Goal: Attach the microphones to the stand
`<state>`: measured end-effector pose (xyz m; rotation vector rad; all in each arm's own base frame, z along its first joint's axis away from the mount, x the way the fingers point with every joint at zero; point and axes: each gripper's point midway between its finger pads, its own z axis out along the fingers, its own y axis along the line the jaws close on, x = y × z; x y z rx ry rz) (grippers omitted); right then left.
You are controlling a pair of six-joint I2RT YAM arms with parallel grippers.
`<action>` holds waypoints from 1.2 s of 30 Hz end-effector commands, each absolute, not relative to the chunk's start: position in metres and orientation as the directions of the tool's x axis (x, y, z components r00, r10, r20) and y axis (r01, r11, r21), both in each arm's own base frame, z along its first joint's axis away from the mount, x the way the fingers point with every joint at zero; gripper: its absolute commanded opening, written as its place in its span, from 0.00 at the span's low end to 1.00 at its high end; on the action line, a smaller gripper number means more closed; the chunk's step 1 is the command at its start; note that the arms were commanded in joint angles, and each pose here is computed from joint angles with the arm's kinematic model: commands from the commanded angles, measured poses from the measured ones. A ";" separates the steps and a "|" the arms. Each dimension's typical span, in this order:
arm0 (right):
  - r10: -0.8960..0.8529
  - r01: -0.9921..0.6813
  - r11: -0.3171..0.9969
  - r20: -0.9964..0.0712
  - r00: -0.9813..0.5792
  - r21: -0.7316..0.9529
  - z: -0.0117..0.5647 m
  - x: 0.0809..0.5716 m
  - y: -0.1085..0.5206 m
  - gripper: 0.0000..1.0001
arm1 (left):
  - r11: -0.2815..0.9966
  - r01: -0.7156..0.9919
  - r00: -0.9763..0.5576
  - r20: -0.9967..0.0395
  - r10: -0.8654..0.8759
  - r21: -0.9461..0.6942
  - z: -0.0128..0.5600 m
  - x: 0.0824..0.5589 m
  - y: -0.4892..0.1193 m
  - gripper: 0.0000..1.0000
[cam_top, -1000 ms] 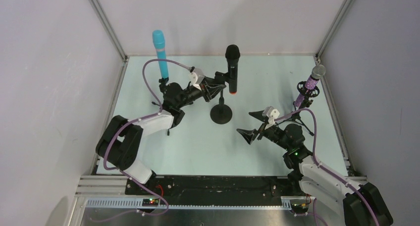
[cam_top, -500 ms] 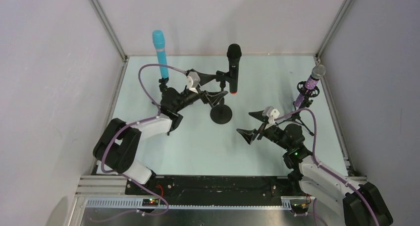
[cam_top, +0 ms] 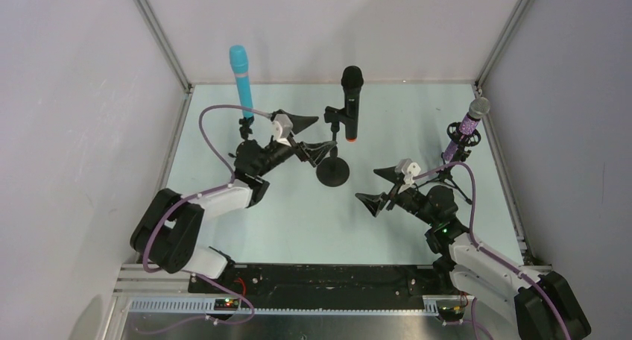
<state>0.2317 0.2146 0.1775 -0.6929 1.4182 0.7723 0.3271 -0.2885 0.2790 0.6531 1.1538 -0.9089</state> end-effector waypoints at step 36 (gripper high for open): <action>0.172 -0.682 0.708 -0.981 -0.085 0.183 0.212 0.257 0.200 1.00 | 0.984 0.152 -0.177 -0.982 -0.068 -0.096 0.194 0.305 -0.098 1.00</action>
